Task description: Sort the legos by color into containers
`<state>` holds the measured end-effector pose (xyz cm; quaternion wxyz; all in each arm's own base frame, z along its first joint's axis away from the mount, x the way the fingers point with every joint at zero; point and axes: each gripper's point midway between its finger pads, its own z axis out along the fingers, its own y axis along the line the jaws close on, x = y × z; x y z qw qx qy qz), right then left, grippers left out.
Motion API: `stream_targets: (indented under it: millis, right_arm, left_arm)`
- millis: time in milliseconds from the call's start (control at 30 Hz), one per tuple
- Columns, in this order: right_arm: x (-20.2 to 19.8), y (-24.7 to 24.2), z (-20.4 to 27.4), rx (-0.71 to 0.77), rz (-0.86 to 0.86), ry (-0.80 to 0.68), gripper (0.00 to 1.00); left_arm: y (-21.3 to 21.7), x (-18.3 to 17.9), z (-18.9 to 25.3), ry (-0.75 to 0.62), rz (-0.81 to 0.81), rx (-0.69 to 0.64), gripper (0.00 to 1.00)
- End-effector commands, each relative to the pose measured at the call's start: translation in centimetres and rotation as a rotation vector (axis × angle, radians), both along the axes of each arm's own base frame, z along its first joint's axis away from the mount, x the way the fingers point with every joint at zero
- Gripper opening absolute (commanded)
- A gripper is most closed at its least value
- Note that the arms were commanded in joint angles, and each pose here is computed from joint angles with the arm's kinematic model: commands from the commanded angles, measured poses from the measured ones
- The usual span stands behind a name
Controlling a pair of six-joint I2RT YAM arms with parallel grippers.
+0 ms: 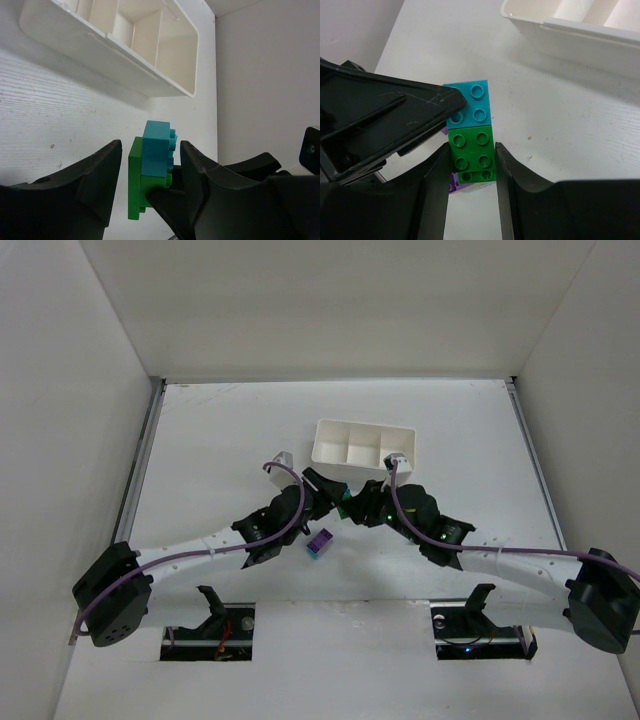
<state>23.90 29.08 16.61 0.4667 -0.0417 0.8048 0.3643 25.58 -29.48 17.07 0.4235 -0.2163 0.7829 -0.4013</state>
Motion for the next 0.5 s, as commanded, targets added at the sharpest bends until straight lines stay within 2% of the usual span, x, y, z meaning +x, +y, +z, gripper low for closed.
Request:
stream_targets:
  millis: [0,333,467]
  right_arm:
    - [0.61,-0.1,2.05,0.063,-0.023,-0.054,0.31]
    - [0.63,-0.08,1.97,0.06,-0.021,-0.052,0.31]
    - [0.64,-0.1,1.66,0.059,-0.023,-0.048,0.31]
  left_arm:
    - [0.46,0.4,1.35,-0.037,0.037,-0.059,0.47]
    - [0.64,0.55,1.27,-0.04,0.053,-0.072,0.39]
    - [0.55,0.54,1.61,-0.046,0.052,-0.083,0.3]
